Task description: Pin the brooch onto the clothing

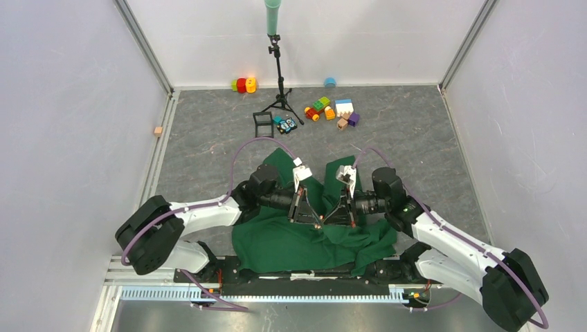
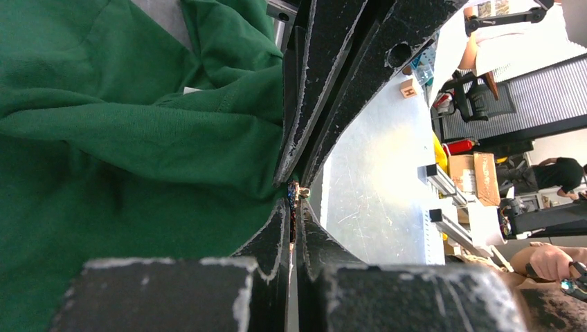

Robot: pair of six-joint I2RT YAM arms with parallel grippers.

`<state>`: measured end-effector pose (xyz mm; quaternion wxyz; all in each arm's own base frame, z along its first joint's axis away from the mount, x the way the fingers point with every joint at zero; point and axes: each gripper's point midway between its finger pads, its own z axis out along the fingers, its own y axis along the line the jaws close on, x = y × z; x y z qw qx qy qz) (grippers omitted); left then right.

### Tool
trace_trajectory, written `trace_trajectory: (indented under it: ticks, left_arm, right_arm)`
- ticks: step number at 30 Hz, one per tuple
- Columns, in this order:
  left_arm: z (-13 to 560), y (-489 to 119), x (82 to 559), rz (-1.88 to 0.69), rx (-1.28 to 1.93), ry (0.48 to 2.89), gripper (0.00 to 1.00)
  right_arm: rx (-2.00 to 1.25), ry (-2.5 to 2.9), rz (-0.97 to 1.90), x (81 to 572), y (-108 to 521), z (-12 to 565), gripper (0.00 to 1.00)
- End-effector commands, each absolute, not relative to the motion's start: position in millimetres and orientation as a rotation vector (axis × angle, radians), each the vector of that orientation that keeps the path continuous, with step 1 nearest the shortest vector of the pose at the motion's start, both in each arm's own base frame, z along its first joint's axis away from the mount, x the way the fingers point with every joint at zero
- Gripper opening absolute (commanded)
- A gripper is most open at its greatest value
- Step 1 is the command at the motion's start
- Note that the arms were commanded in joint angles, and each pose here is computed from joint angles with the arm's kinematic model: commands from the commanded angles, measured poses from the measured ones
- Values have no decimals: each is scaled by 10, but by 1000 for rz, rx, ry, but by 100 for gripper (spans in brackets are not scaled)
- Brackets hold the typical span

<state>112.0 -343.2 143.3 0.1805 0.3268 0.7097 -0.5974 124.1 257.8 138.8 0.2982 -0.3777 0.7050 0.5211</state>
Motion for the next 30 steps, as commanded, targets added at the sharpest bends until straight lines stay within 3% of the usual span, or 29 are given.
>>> trace_trajectory:
  ticks: [1, 26, 30]
  left_arm:
    - [1962, -3657, 960, -1799, 1085, 1737, 2]
    - [1918, -3787, 1082, -1798, 947, 1770, 2]
    - [1806, -3724, 1110, -1737, 971, 1802, 2]
  right_arm:
    - [-968, 1701, 1194, 1671, 2712, 1780, 0]
    - [-622, 1964, 885, 2200, 2836, 1540, 0]
    - [-706, 1900, 846, 2153, 2756, 1664, 12]
